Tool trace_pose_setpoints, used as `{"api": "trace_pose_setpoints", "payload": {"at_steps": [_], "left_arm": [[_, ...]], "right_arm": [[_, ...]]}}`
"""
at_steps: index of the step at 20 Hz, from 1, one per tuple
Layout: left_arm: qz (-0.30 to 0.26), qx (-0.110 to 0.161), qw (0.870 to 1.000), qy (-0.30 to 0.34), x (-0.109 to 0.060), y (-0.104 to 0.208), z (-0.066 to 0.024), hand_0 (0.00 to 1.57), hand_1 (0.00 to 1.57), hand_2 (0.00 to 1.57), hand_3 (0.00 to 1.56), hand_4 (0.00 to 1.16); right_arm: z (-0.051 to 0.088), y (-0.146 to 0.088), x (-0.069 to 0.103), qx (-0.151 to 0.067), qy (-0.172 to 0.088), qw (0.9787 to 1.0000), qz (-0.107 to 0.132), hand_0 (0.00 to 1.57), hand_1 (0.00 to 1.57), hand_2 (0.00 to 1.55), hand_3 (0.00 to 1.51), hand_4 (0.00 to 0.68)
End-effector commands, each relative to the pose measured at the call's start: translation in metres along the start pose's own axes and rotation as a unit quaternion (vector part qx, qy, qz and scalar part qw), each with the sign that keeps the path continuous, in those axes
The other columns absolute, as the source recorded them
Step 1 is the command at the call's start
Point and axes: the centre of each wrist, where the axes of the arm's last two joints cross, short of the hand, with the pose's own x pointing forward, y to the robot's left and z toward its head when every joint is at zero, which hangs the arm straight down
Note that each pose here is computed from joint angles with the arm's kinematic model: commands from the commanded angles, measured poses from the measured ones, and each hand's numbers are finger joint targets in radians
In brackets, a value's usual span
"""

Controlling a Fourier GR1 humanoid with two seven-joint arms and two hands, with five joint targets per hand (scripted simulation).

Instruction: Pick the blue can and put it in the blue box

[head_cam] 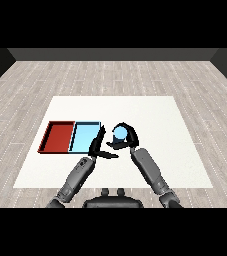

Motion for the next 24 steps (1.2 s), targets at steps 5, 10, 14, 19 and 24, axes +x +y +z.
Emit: {"api": "trace_pose_setpoints", "payload": {"at_steps": [5, 10, 14, 19, 24], "left_arm": [[-0.008, -0.01, 1.0, 0.005, -0.01, -0.012, -0.0025, 0.0, 0.0, 0.0, 0.0, 0.0], [0.017, -0.006, 1.0, 0.009, -0.009, -0.017, 0.0091, 0.0, 0.0, 0.0, 0.0, 0.0], [0.012, -0.017, 1.0, 0.013, -0.01, -0.027, -0.0027, 0.0, 0.0, 0.0, 0.0, 0.0], [0.002, -0.022, 1.0, 0.012, -0.007, -0.031, -0.0119, 0.0, 0.0, 0.0, 0.0, 0.0], [0.01, -0.029, 1.0, -0.005, -0.005, -0.014, -0.0153, 0.0, 0.0, 0.0, 0.0, 0.0]], "right_arm": [[-0.003, 0.021, 0.008, 0.013, -0.007, 0.9998, -0.012, 1.4, 1.4, 1.46, 1.42, 0.681], [-0.004, 0.019, -0.01, 0.022, -0.019, 0.9996, 0.002, 1.4, 1.4, 1.43, 1.4, 0.657], [-0.004, 0.022, -0.012, 0.033, -0.012, 0.9994, 0.002, 1.41, 1.41, 1.43, 1.39, 0.651], [0.005, 0.038, -0.01, 0.05, -0.007, 0.9987, -0.004, 1.43, 1.43, 1.43, 1.39, 0.616], [0.0, 0.045, 0.005, 0.055, -0.02, 0.9979, 0.027, 1.39, 1.39, 1.44, 1.39, 0.62]]}}
